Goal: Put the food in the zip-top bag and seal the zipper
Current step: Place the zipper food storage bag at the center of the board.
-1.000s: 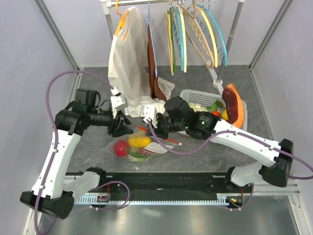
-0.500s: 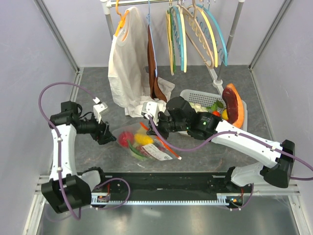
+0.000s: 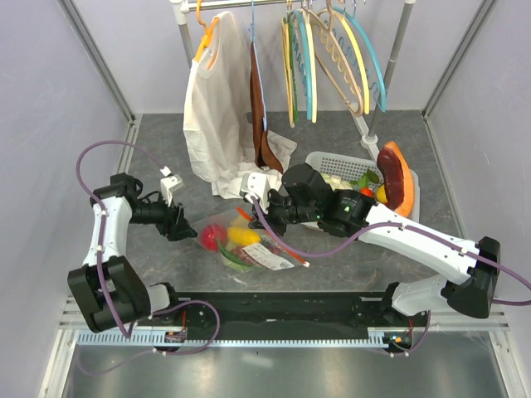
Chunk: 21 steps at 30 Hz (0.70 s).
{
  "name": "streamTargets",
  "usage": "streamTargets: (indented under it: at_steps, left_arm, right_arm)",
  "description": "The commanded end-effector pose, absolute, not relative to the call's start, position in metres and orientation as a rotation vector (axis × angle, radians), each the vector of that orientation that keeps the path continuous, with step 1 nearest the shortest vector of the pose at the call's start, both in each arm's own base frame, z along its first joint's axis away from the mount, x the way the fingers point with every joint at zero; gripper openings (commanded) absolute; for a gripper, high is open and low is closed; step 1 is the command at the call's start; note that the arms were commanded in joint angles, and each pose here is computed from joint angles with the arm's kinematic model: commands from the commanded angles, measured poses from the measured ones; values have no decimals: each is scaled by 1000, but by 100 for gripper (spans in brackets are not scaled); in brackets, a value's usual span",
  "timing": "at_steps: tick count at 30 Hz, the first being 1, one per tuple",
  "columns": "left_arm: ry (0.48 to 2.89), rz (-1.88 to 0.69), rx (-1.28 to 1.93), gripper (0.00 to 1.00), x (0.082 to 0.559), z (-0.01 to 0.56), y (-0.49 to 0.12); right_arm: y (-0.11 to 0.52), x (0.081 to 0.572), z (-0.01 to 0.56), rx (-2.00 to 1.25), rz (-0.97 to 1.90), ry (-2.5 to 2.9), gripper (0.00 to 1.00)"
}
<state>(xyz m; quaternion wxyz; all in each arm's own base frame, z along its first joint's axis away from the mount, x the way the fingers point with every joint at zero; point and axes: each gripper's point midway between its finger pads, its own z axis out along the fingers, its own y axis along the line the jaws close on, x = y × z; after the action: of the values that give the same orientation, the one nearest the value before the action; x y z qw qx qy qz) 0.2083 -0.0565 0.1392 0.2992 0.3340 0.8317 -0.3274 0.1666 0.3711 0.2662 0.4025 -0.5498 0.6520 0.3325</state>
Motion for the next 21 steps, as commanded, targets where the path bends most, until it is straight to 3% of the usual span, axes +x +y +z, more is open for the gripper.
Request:
streamTargets:
  at_steps: [1, 4, 9, 12, 13, 14, 21]
  left_arm:
    - [2132, -959, 886, 68, 206, 141, -64]
    - [2109, -1004, 828, 51, 214, 145, -61]
    - [2105, -1107, 814, 38, 215, 145, -64]
    - [2085, -1129, 830, 22, 215, 147, -65]
    - [2078, -1128, 833, 10, 216, 148, -65]
    - [2077, -1129, 829, 3, 216, 147, -65]
    - [2072, -1057, 759, 2, 231, 179, -47]
  right_arm:
    - [377, 164, 295, -1372, 877, 1527, 0]
    - [377, 163, 292, -1381, 876, 1529, 0]
    - [377, 163, 290, -1382, 881, 1536, 0]
    - [379, 160, 288, -1382, 903, 1544, 0]
    - [380, 160, 287, -1382, 910, 1548, 0]
    - [381, 158, 287, -1385, 918, 1547, 0]
    - [387, 145, 282, -1396, 996, 1573, 0]
